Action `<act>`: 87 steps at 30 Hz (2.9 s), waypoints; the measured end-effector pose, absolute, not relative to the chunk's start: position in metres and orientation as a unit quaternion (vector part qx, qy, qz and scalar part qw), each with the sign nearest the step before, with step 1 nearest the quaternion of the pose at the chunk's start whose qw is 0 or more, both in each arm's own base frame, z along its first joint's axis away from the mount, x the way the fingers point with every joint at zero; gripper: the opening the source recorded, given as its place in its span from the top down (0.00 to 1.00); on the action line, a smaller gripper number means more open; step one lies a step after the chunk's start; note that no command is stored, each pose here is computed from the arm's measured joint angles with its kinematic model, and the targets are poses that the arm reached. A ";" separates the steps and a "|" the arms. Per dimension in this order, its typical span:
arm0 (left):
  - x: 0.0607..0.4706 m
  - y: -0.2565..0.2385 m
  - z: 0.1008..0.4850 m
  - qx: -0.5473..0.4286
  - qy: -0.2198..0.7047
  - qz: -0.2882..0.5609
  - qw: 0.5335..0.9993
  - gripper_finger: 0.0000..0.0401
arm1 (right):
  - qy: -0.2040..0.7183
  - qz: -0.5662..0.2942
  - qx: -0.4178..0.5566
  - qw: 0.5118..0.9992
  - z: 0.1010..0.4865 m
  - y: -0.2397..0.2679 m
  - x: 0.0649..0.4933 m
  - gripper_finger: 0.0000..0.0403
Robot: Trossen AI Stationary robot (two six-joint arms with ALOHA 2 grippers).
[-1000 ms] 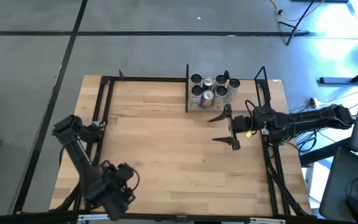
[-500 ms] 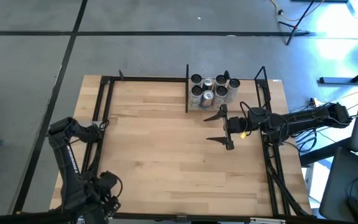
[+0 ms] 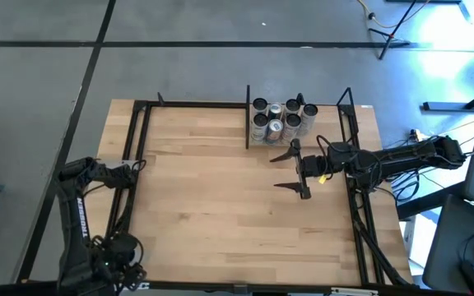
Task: Place canned beverage on shelf
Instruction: Put the black soda can on the shelf aligned with the other black soda can
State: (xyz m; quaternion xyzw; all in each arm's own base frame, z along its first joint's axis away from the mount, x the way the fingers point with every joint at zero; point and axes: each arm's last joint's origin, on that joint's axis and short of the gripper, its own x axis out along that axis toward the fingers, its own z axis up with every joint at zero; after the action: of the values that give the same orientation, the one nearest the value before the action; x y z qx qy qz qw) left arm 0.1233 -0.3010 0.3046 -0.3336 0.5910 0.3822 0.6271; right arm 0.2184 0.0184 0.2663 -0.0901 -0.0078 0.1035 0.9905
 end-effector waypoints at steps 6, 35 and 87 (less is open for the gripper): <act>0.115 -0.301 0.293 -0.318 0.589 0.399 0.627 0.13 | -0.007 0.104 -0.090 0.991 0.266 0.018 0.218 0.17; 0.133 -0.292 0.240 -0.330 0.584 0.429 0.605 0.34 | 0.000 0.104 -0.082 0.991 0.262 0.019 0.223 0.17; 0.433 -0.099 0.297 -0.137 0.524 0.115 0.833 0.46 | 0.238 0.056 -0.025 0.969 0.176 0.120 0.168 0.17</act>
State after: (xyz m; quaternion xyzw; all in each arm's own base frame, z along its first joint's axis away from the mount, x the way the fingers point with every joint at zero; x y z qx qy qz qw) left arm 0.4330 -0.0993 0.2965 -0.1368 0.5242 0.1150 0.8327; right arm 0.1682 0.1200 0.1755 -0.0253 0.2378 0.0562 0.9694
